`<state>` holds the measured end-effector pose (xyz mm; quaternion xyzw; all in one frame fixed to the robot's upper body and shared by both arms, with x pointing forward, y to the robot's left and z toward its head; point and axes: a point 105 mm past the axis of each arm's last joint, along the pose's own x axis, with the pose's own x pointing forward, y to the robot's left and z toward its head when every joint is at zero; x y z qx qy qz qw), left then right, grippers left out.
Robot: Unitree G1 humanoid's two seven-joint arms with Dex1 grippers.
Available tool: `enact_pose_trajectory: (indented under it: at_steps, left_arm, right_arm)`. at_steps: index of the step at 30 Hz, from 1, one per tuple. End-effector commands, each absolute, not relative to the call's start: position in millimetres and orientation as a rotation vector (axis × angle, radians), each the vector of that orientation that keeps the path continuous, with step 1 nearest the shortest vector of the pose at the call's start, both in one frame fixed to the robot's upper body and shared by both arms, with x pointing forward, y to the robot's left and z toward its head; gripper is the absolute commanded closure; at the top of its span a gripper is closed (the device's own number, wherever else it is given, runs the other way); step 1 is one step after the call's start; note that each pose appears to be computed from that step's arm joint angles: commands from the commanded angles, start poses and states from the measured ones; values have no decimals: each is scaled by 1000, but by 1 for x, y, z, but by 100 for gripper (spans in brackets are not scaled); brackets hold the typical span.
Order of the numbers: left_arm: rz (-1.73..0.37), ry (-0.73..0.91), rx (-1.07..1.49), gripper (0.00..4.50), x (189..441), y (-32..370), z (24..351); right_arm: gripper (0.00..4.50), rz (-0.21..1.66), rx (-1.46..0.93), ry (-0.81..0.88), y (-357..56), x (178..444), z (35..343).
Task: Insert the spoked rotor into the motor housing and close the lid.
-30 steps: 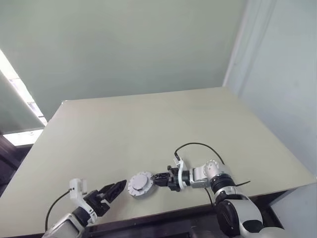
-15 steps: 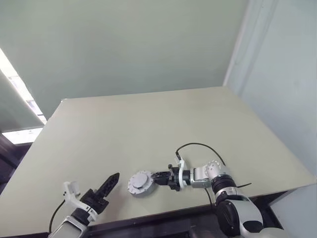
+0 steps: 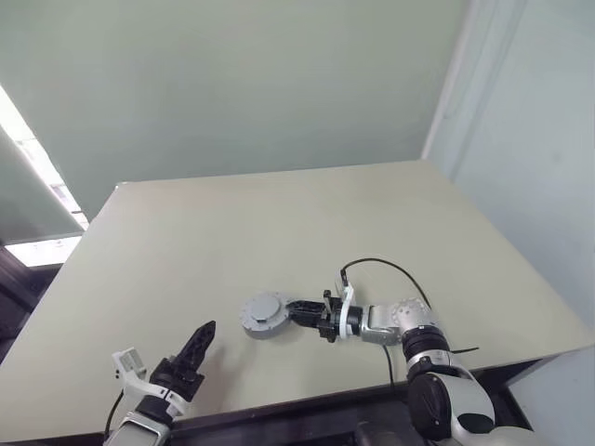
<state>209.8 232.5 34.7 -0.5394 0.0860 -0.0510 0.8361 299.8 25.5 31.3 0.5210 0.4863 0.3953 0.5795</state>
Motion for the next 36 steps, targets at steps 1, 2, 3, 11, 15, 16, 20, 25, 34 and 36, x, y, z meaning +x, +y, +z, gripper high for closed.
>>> enact_pose_trajectory:
  at_steps: [1, 2, 3, 11, 15, 16, 20, 25, 34, 36]
  left_arm:
    - [-163, 82, -1199, 10, 221, 226, 56]
    - [-170, 70, -1217, 10, 223, 224, 58]
    - [-176, 66, -1233, 10, 224, 222, 59]
    - [-271, 167, -1320, 10, 231, 185, 48]
    - [-276, 186, -1344, 10, 236, 176, 41]
    - [-277, 182, -1356, 10, 238, 174, 40]
    - [-281, 192, -1378, 10, 244, 169, 36]
    - [-268, 189, -1395, 10, 248, 169, 33]
    - [-248, 190, -1404, 176, 251, 169, 30]
    - [-242, 191, -1402, 225, 250, 170, 29]
  right_arm:
    - [315, 1107, 1282, 1062, 58, 294, 69]
    - [315, 1114, 1276, 1060, 59, 294, 70]
    - [315, 1119, 1272, 1060, 60, 293, 71]
    - [315, 1136, 1258, 1055, 62, 293, 76]
    - [315, 1148, 1255, 1050, 63, 292, 79]
    - [315, 1152, 1253, 1049, 64, 292, 80]
    - [315, 1165, 1246, 1049, 65, 291, 83]
    - [315, 1166, 1238, 1048, 65, 291, 83]
    - [315, 1159, 1224, 1052, 65, 291, 83]
    - [315, 1160, 1223, 1053, 65, 291, 83]
